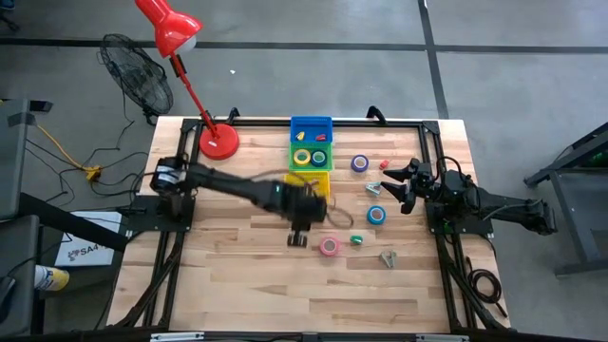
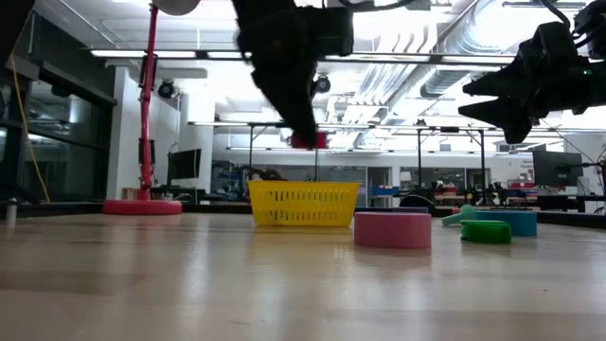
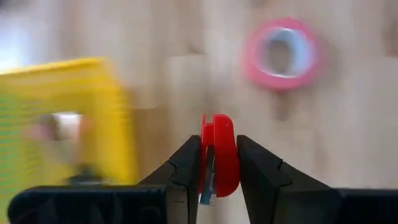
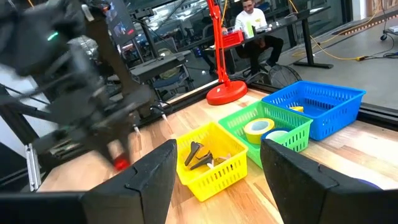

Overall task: Pick and place Stapler, Stapler remover, tape
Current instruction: Put the bottom red stapler into the blue bin

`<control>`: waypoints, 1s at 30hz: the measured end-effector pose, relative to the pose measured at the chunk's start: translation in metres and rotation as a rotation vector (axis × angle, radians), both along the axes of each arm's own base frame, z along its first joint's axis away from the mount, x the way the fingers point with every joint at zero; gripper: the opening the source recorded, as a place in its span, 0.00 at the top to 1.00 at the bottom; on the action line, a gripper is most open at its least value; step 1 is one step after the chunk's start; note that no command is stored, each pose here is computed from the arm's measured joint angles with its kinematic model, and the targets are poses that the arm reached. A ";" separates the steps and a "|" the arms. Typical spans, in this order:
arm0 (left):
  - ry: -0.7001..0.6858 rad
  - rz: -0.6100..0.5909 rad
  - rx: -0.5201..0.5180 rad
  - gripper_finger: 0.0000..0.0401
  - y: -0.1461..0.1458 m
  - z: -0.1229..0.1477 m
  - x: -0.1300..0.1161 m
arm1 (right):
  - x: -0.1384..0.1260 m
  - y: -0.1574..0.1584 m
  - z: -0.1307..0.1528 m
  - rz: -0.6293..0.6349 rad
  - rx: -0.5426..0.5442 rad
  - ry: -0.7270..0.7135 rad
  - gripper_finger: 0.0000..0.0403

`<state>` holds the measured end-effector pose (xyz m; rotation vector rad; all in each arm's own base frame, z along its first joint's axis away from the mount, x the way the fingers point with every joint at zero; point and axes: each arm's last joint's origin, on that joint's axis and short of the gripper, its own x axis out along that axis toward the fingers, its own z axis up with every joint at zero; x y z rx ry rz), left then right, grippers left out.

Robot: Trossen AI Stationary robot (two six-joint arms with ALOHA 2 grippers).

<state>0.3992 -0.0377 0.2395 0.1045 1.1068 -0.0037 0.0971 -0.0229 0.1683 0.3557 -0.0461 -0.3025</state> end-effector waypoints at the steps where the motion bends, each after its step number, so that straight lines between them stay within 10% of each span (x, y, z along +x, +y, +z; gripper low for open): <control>1: 0.003 0.024 0.016 0.80 0.011 0.003 0.000 | 0.000 0.000 0.000 0.000 0.000 0.000 0.45; 19: -0.015 0.198 0.227 0.80 0.178 0.034 -0.017 | 0.000 0.000 0.000 0.000 0.000 0.000 0.45; 30: -0.048 -0.087 0.368 0.80 0.253 0.034 -0.040 | 0.000 0.000 0.000 0.000 0.000 0.000 0.45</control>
